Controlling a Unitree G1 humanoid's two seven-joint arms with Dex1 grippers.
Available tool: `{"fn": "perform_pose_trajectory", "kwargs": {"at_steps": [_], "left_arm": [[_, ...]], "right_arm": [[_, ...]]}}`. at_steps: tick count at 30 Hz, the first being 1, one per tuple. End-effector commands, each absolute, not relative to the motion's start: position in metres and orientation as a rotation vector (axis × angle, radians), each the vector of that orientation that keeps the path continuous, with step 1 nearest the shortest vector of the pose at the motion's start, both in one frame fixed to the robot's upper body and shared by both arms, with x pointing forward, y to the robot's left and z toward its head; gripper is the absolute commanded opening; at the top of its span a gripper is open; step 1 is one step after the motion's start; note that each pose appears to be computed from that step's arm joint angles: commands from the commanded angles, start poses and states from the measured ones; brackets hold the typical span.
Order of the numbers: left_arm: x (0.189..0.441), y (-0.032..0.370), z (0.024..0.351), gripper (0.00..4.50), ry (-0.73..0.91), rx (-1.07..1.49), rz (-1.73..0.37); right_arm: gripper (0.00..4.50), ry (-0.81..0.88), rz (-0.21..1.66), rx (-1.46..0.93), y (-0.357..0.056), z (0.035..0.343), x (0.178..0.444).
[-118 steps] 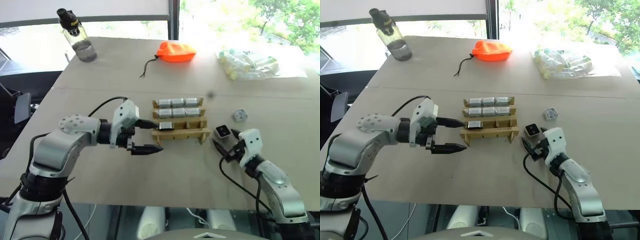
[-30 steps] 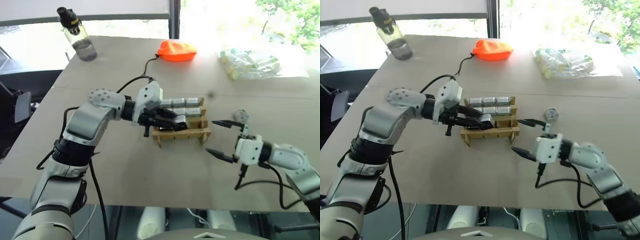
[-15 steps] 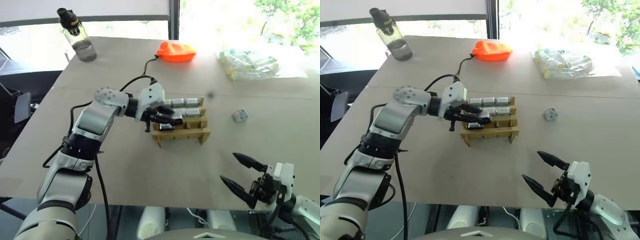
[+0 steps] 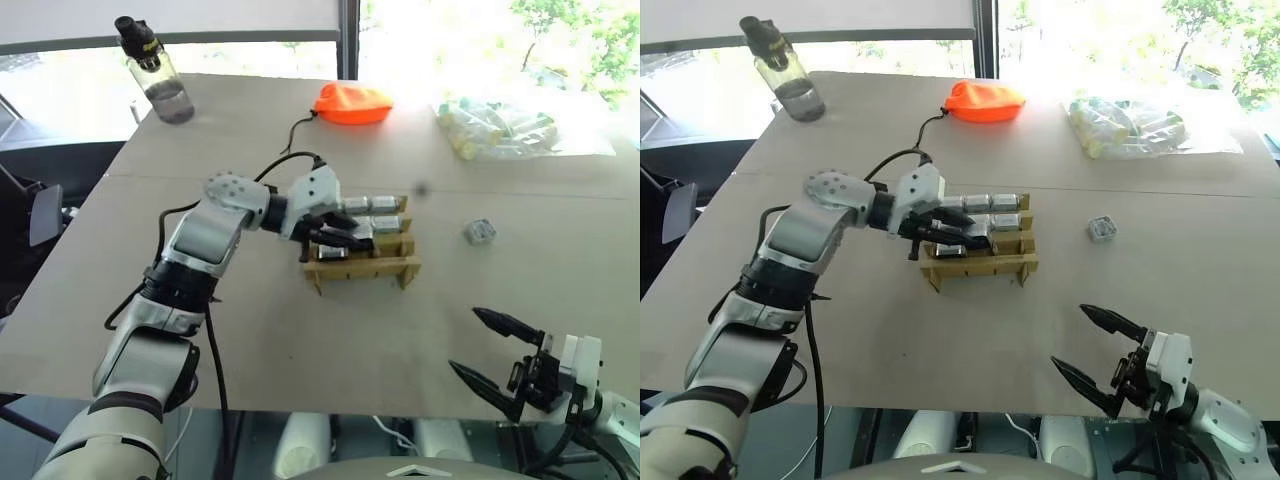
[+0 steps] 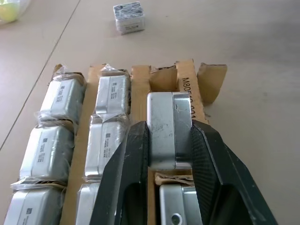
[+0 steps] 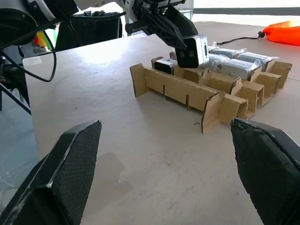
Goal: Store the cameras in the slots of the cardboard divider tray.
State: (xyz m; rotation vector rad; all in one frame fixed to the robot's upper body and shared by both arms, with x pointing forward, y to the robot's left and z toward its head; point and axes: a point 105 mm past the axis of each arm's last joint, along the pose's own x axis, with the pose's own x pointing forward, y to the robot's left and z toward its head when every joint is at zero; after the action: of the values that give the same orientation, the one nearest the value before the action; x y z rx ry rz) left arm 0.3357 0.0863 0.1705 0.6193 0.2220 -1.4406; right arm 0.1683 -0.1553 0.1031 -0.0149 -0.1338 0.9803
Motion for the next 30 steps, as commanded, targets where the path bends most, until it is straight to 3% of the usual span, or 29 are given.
{"fn": "perform_pose_trajectory", "kwargs": {"at_steps": [1,10,16,17,23,26,30], "left_arm": [[0.333,0.089,0.175,0.69,0.225,0.645,-1.458],[0.343,0.088,0.153,0.69,0.285,0.712,-1.443],[0.345,0.086,0.156,0.69,0.274,0.697,-1.455],[0.346,0.085,0.157,1.75,0.263,0.698,-1.453],[0.340,0.069,0.186,4.26,0.113,0.564,-1.473],[0.309,0.066,0.203,4.40,0.072,0.429,-1.611],[0.286,0.072,0.210,4.40,0.068,0.357,-1.645]], "right_arm": [[4.38,-0.178,0.982,-0.041,-0.155,0.114,0.169],[4.38,-0.195,0.971,-0.044,-0.155,0.118,0.172],[4.38,-0.202,0.969,-0.055,-0.156,0.120,0.175],[4.50,-0.203,0.969,-0.054,-0.155,0.120,0.175],[4.50,-0.198,0.895,-0.087,-0.161,0.118,0.184],[4.50,-0.148,0.724,-0.134,-0.176,0.112,0.206],[4.50,-0.090,0.457,-0.194,-0.198,0.113,0.249]]}}
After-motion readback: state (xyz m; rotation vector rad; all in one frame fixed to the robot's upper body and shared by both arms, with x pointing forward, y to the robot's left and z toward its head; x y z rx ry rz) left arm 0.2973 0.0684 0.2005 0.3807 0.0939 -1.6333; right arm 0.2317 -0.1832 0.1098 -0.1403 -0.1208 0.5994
